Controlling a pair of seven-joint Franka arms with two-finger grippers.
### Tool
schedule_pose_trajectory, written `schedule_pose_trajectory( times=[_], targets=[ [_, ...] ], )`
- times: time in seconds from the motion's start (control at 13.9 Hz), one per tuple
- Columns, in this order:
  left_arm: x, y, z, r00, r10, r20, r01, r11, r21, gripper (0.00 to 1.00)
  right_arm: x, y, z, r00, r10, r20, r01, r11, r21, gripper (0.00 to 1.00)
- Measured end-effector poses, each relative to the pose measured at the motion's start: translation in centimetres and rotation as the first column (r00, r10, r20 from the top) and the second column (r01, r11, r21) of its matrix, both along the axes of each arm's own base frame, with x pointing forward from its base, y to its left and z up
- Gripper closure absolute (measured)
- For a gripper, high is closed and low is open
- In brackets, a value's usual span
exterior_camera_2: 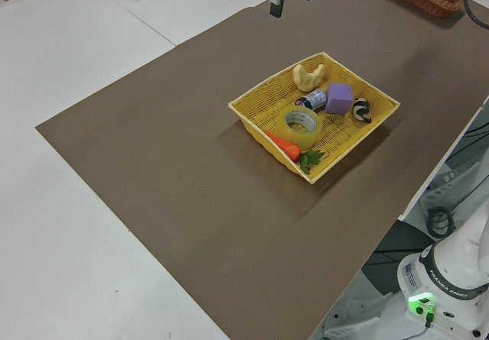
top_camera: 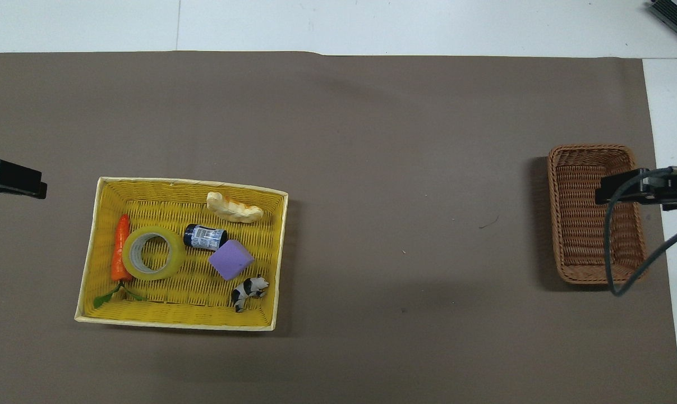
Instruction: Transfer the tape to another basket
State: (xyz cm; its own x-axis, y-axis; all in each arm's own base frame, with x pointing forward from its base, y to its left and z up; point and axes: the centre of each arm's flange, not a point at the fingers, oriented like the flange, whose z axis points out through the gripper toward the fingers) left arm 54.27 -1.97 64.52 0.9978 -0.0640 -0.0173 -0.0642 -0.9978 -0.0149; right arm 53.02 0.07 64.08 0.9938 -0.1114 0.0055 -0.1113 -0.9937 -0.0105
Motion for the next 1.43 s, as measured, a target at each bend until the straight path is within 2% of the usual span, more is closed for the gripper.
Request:
schedule_pose_trajectory(
  times=[0.57,1.08,1.29,1.43],
  targets=[
    [-0.2,0.0,0.1,1.0,0.002,-0.001,-0.002,1.0,-0.01,0.0,0.0,0.0,0.0,1.0,0.0,0.0,0.0,1.0,0.0,0.0],
    [-0.1,-0.1,0.7,0.999,0.004,0.038,-0.003,0.999,-0.032,0.0,0.0,0.0,0.0,1.0,0.0,0.0,0.0,1.0,0.0,0.0],
    [-0.5,-0.3,0.3,1.0,0.002,0.028,-0.001,0.999,-0.033,0.0,0.0,0.0,0.0,1.0,0.0,0.0,0.0,1.0,0.0,0.0],
    [-1.1,-0.3,-0.8,1.0,0.004,0.003,-0.004,1.0,-0.03,0.0,0.0,0.0,0.0,1.0,0.0,0.0,0.0,1.0,0.0,0.0]
  ],
)
